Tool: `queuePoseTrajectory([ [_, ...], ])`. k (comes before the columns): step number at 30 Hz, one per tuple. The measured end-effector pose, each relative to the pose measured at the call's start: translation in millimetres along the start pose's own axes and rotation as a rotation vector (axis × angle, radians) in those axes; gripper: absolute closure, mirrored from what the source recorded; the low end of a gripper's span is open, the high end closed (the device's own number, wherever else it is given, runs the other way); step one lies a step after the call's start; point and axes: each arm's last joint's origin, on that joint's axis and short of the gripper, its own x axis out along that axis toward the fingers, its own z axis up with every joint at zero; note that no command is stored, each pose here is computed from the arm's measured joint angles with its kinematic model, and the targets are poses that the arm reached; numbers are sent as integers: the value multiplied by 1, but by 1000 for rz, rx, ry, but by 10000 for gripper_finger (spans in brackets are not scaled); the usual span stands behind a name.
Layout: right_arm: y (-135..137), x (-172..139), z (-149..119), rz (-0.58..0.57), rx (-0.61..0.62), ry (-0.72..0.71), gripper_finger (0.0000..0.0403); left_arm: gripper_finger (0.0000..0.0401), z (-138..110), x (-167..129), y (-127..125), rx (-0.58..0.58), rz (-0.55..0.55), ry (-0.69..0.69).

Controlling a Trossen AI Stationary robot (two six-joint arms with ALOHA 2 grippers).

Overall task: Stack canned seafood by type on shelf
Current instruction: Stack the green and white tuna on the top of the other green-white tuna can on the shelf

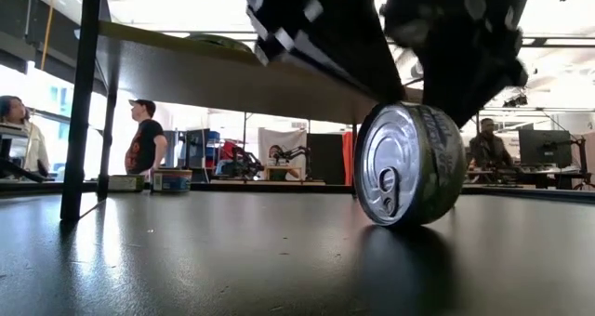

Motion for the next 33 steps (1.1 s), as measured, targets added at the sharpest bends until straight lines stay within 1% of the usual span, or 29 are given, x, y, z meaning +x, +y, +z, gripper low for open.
queuePoseTrajectory([
  [2, 3, 6, 0, 8, -12, 11, 344, 401, -2, 6, 0, 1, -8, 11],
  [5, 5, 5, -3, 20, 3, -10, 381, 401, -4, 8, 0, -13, -3, 13],
  [7, 9, 4, -5, 43, -3, -22, 397, 401, -2, 7, -1, -28, -6, -1],
  [13, 16, 1, -12, 89, 10, -31, 394, 401, -2, 8, -8, -51, -30, -39],
  [16, 19, 0, -14, 118, 15, -38, 401, 401, -7, 15, -10, -48, -17, -37],
  [19, 22, -1, -16, 150, 27, -35, 399, 401, -9, 20, -10, -50, 2, -46],
  [23, 27, -2, -21, 196, 35, -4, 402, 401, -10, 22, -13, -55, -6, -56],
  [28, 36, -9, -35, 273, 42, 39, 402, 401, -12, 8, -26, -29, -56, -67],
  [31, 36, -26, -40, 317, 21, 40, 402, 401, -17, -7, -34, 2, -80, -54],
  [33, 30, -37, -41, 304, 13, 24, 402, 401, -19, -21, -38, 6, -94, -38],
])
